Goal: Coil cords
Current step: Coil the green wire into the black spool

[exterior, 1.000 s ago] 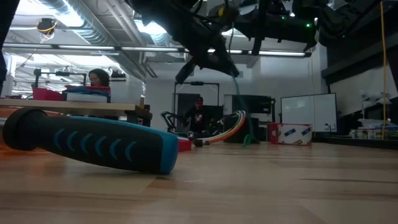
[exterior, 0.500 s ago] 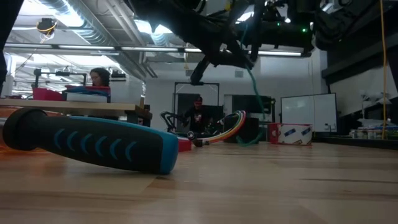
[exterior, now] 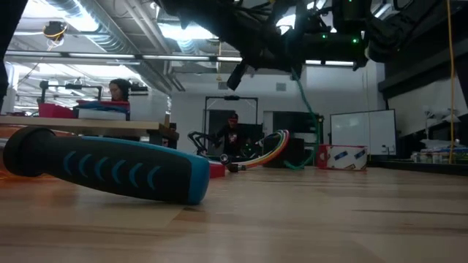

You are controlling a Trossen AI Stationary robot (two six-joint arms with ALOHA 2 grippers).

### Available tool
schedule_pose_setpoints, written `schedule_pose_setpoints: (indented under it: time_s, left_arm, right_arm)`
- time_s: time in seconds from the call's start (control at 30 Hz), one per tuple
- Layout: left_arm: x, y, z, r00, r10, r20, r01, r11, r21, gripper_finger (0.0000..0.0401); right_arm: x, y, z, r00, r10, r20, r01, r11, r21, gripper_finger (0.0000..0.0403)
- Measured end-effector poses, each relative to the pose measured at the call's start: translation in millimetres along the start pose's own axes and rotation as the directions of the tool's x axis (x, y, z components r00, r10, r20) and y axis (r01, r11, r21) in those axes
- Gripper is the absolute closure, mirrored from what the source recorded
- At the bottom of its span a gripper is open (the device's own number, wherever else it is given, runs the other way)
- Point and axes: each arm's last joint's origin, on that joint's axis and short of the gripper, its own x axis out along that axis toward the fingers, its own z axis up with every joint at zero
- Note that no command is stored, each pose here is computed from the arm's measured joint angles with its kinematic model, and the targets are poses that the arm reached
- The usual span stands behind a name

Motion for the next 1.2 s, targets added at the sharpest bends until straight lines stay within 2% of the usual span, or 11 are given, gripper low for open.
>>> schedule_pose_setpoints:
  time_s: [0.17, 0.5, 0.8, 1.03, 1.2]
  left_arm:
    - [9, 9, -10, 0.997, 0.059, -0.052, -0.061, 0.997, -0.036, 0.0401]
    - [32, 26, -36, 0.981, 0.085, -0.172, -0.102, 0.990, -0.093, 0.0401]
    - [30, 12, -23, 0.991, 0.026, -0.131, -0.028, 1.000, -0.012, 0.0401]
    - [26, -10, -6, 0.990, 0.035, -0.135, -0.024, 0.996, 0.080, 0.0401]
    - [24, -13, -5, 0.988, 0.072, -0.140, -0.058, 0.993, 0.100, 0.0401]
  right_arm:
    - [1, 2, 2, 0.999, 0.043, -0.002, -0.043, 0.998, 0.048, 0.0402]
    - [6, 6, 11, 0.993, 0.120, 0.004, -0.120, 0.991, 0.062, 0.0402]
    - [7, 6, 11, 0.994, 0.113, -0.005, -0.112, 0.992, 0.065, 0.0402]
    - [6, 1, 2, 0.996, 0.027, -0.088, -0.023, 0.999, 0.049, 0.0402]
    - [6, 1, 3, 0.996, 0.031, -0.079, -0.027, 0.999, 0.044, 0.0402]
